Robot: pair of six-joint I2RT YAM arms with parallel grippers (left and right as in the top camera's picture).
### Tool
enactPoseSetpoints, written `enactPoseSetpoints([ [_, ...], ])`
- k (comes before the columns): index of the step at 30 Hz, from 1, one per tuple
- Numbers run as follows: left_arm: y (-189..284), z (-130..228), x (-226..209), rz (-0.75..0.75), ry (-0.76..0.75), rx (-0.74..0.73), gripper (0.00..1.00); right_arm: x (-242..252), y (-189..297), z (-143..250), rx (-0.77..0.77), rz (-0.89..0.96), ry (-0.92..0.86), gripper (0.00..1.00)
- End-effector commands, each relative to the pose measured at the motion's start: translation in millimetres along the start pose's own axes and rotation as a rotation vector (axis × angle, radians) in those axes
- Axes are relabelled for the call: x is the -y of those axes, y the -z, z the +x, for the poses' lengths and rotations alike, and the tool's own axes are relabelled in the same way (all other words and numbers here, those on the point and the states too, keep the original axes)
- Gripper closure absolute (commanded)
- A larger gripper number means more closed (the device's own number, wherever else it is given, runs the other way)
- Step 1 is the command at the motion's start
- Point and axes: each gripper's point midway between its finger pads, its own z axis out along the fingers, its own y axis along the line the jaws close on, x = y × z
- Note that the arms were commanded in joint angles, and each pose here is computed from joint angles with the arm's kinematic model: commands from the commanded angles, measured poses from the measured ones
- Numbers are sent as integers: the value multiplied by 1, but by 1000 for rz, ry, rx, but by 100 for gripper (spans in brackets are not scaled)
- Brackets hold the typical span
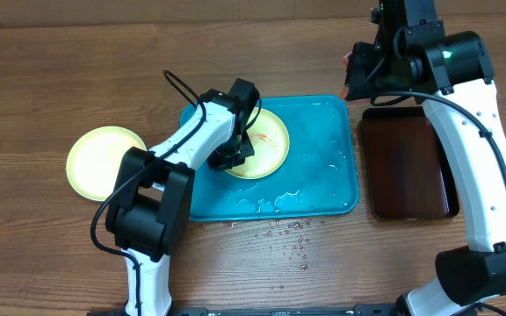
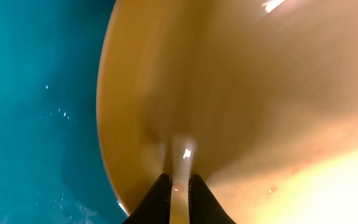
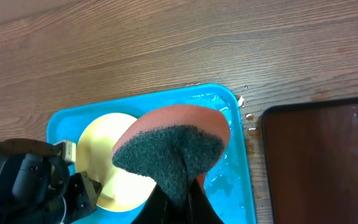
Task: Clean dirty plates on tray and stack at the side
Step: 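Grip the rim of the last yellow plate with the left gripper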
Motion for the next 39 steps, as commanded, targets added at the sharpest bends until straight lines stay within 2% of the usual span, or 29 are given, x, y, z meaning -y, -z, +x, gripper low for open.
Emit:
enactPoseSetpoints([
  [1,-2,-5,6,22,-46,26,88,2,3,-3,17,6,-3,96],
  [4,-1,-15,16,59,-148,73,87,2,3,-2,16,6,-3,96],
  [8,0,-17,22,72,-274,93,96,3,3,-1,9,9,-3,96],
  [10,0,-16,21,66,-310,88,96,3,3,-1,9,9,-3,96],
  [15,28,-23,12,56,-290,70,96,3,3,-2,15,7,-3,96],
  [19,77,-36,13,90,-290,126,96,2,3,-3,18,6,-2,96],
  [22,103,-32,9,108,-288,152,96,3,3,-2,16,7,-3,96],
  [26,105,-11,-6,59,-208,82,95,3,3,-1,10,9,-3,96],
  [29,82,5,-16,11,-158,28,96,3,3,-1,11,9,-3,96],
  [34,36,17,-25,-16,11,10,96,4,3,0,6,11,4,96],
  [39,17,15,-23,5,151,40,96,4,3,1,3,12,3,96],
])
